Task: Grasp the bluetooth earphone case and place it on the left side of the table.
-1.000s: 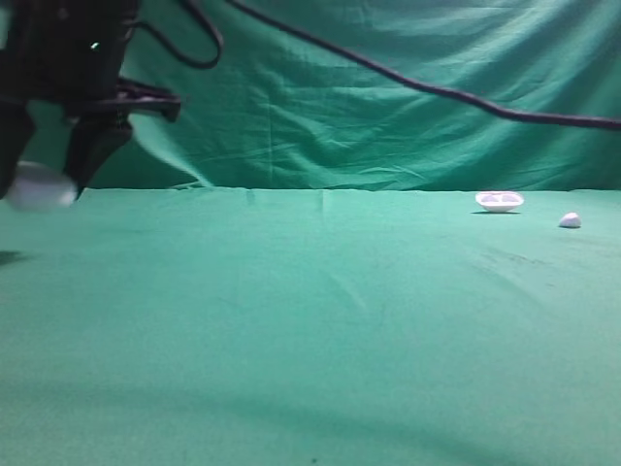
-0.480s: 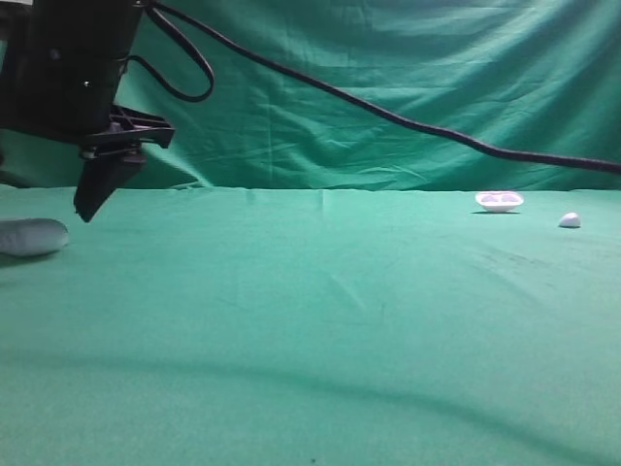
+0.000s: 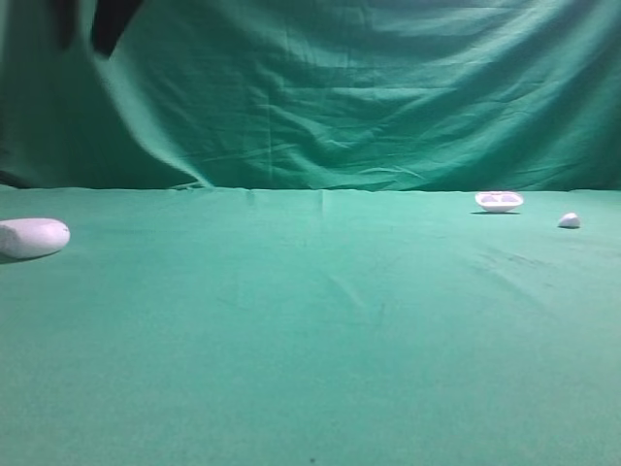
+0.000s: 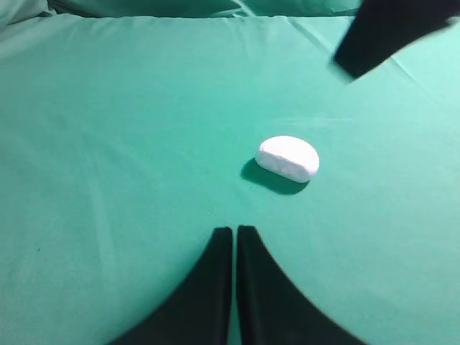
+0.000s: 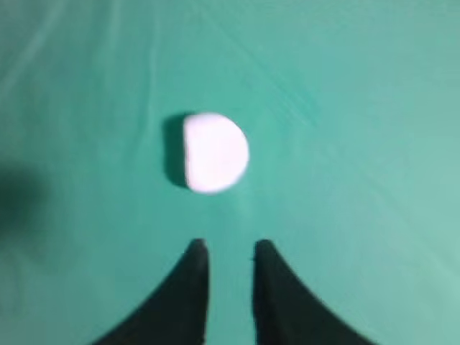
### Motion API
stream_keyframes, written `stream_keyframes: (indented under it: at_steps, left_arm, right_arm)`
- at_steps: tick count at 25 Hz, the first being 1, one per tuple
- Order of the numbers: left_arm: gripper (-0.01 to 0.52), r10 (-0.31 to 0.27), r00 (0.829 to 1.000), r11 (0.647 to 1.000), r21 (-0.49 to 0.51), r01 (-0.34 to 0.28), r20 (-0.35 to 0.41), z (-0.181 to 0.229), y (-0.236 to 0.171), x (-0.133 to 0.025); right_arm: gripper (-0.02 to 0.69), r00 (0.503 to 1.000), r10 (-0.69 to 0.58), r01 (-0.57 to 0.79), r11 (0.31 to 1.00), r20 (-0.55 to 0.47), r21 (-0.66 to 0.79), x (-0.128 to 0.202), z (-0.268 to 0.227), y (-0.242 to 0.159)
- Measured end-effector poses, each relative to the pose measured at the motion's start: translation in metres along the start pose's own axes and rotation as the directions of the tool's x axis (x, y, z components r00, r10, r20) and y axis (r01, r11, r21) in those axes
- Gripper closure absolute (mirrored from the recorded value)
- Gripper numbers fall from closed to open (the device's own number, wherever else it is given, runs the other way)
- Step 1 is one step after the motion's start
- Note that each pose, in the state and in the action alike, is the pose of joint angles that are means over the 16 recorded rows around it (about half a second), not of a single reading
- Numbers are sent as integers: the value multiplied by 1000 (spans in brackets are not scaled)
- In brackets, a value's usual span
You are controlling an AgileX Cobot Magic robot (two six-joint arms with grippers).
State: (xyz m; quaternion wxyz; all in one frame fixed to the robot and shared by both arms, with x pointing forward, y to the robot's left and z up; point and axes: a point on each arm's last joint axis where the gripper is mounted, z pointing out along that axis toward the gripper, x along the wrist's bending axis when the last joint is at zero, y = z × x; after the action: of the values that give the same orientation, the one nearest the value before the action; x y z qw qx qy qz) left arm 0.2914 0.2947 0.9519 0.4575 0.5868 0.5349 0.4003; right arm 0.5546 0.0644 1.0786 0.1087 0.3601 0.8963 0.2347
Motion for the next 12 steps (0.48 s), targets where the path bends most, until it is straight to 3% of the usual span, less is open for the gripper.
stream_keyframes:
  at_steps: [5,12]
  left_arm:
    - [514,0,1000,1000,0,0,0,0,0,0]
    - [514,0,1000,1000,0,0,0,0,0,0]
  right_arm:
    - [636,995,82,-81,997,62,-12,-35,-58,-7]
    - [665,977,161,-157,987,138,-41,-68,-129,-45]
